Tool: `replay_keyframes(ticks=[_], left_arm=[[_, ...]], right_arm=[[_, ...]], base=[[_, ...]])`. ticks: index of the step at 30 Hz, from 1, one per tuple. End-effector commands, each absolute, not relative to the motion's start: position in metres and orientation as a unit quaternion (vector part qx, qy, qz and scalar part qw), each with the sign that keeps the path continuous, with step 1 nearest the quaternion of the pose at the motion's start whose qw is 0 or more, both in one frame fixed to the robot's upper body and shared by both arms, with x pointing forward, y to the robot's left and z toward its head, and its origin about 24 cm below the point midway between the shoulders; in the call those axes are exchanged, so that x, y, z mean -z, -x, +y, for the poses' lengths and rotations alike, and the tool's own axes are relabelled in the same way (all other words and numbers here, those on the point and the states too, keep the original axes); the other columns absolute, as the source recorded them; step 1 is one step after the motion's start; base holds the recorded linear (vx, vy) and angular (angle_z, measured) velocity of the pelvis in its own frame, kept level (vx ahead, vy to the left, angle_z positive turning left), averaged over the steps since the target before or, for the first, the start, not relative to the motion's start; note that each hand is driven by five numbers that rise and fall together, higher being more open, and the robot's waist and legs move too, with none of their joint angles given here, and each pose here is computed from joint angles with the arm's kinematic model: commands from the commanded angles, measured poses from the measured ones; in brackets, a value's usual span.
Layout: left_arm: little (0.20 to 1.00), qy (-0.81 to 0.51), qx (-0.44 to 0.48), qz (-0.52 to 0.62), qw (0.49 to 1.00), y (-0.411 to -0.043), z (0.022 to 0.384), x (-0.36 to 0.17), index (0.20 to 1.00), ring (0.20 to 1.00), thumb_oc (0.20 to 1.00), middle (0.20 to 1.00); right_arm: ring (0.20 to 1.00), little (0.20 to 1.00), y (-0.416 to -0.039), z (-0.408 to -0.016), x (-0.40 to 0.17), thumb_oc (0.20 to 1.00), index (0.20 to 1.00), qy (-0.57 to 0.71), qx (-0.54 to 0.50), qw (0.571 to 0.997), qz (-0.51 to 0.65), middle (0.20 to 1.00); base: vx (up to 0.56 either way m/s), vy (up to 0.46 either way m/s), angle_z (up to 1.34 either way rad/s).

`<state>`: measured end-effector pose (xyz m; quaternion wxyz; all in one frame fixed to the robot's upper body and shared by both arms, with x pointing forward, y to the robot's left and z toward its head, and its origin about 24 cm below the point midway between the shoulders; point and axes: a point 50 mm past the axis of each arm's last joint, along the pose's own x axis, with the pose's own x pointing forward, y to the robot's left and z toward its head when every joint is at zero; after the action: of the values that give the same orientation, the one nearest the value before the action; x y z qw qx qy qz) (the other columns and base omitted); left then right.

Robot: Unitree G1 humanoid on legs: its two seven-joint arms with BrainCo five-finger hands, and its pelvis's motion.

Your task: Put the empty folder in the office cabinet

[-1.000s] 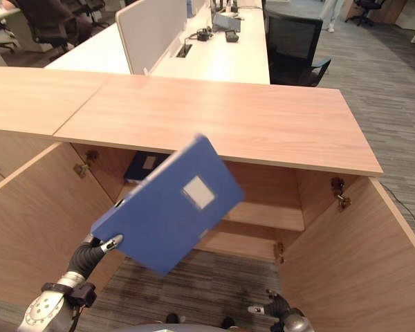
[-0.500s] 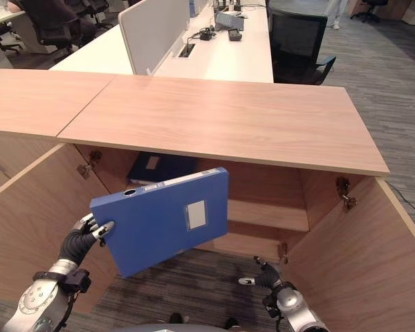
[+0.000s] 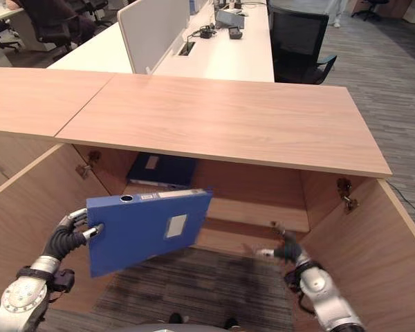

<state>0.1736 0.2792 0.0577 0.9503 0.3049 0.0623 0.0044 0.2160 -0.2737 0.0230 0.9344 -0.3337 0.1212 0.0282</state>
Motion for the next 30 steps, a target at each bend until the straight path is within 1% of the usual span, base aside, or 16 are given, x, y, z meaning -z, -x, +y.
replay_keyframes(ticks=[1,2,4,6,7,11,15,16,17,18,19,20,23,30], left_arm=[[0.200,-0.380,-0.015,-0.015,0.925,-0.181,0.288,-0.093,0.200,0.200,0.200,0.200],[0.200,-0.408,-0.024,-0.018,0.912,-0.181,0.293,-0.097,0.200,0.200,0.200,0.200],[0.200,-0.424,-0.027,-0.019,0.905,-0.182,0.294,-0.098,0.200,0.200,0.200,0.200],[0.200,-0.469,-0.029,-0.028,0.882,-0.184,0.297,-0.106,0.200,0.200,0.200,0.200],[0.200,-0.470,-0.029,-0.028,0.882,-0.184,0.297,-0.106,0.200,0.200,0.200,0.200],[0.200,-0.491,-0.024,-0.071,0.868,-0.193,0.286,-0.117,0.200,0.200,0.200,0.200],[0.200,-0.476,0.009,-0.126,0.870,-0.202,0.266,-0.131,0.200,0.200,0.200,0.200],[0.200,-0.476,0.008,-0.126,0.870,-0.202,0.267,-0.131,0.200,0.200,0.200,0.200],[0.200,-0.458,0.027,-0.144,0.877,-0.206,0.258,-0.135,0.200,0.200,0.200,0.200],[0.200,-0.458,0.026,-0.144,0.877,-0.206,0.258,-0.135,0.200,0.200,0.200,0.200],[0.200,-0.452,0.046,-0.157,0.877,-0.209,0.250,-0.138,0.200,0.200,0.200,0.200],[0.200,-0.453,0.046,-0.157,0.877,-0.210,0.250,-0.138,0.200,0.200,0.200,0.200],[0.200,-0.431,0.080,-0.183,0.880,-0.213,0.237,-0.144,0.200,0.200,0.200,0.200],[0.200,-0.421,0.131,-0.205,0.874,-0.217,0.220,-0.150,0.200,0.200,0.200,0.200]], right_arm=[[1.000,1.000,-0.234,-0.264,-0.054,1.000,1.000,0.331,-0.039,0.942,0.038,1.000],[1.000,1.000,-0.238,-0.261,-0.070,1.000,1.000,0.343,-0.042,0.938,0.001,1.000],[1.000,1.000,-0.239,-0.258,-0.077,1.000,1.000,0.347,-0.046,0.937,-0.013,1.000],[1.000,1.000,-0.242,-0.254,-0.088,1.000,1.000,0.360,-0.062,0.931,-0.032,1.000],[1.000,1.000,-0.242,-0.254,-0.088,1.000,1.000,0.360,-0.062,0.930,-0.032,1.000],[1.000,1.000,-0.252,-0.235,-0.084,1.000,1.000,0.367,-0.118,0.922,-0.031,1.000],[1.000,1.000,-0.261,-0.213,-0.075,1.000,1.000,0.344,-0.169,0.923,-0.025,1.000],[1.000,1.000,-0.263,-0.212,-0.075,1.000,1.000,0.344,-0.170,0.923,-0.026,1.000],[1.000,1.000,-0.266,-0.203,-0.064,1.000,1.000,0.320,-0.191,0.928,-0.006,1.000],[1.000,1.000,-0.266,-0.202,-0.064,1.000,1.000,0.320,-0.192,0.928,-0.007,1.000],[1.000,1.000,-0.271,-0.189,-0.056,1.000,1.000,0.309,-0.215,0.926,0.002,1.000],[1.000,1.000,-0.271,-0.188,-0.056,1.000,1.000,0.309,-0.215,0.927,0.002,1.000],[1.000,1.000,-0.278,-0.167,-0.051,1.000,1.000,0.284,-0.241,0.928,0.002,1.000],[1.000,1.000,-0.286,-0.151,-0.057,1.000,1.000,0.272,-0.251,0.929,-0.021,1.000]], base=[[0.00,0.000,0.00],[0.00,0.000,0.00],[0.00,0.000,0.00],[0.00,0.000,0.00],[0.00,0.000,0.00],[0.00,0.000,0.00],[0.00,0.000,0.00],[0.00,0.000,0.00],[0.00,0.000,0.00],[0.00,0.000,0.00],[0.00,0.000,0.00],[0.00,0.000,0.00],[0.00,0.000,0.00],[0.00,0.000,0.00]])
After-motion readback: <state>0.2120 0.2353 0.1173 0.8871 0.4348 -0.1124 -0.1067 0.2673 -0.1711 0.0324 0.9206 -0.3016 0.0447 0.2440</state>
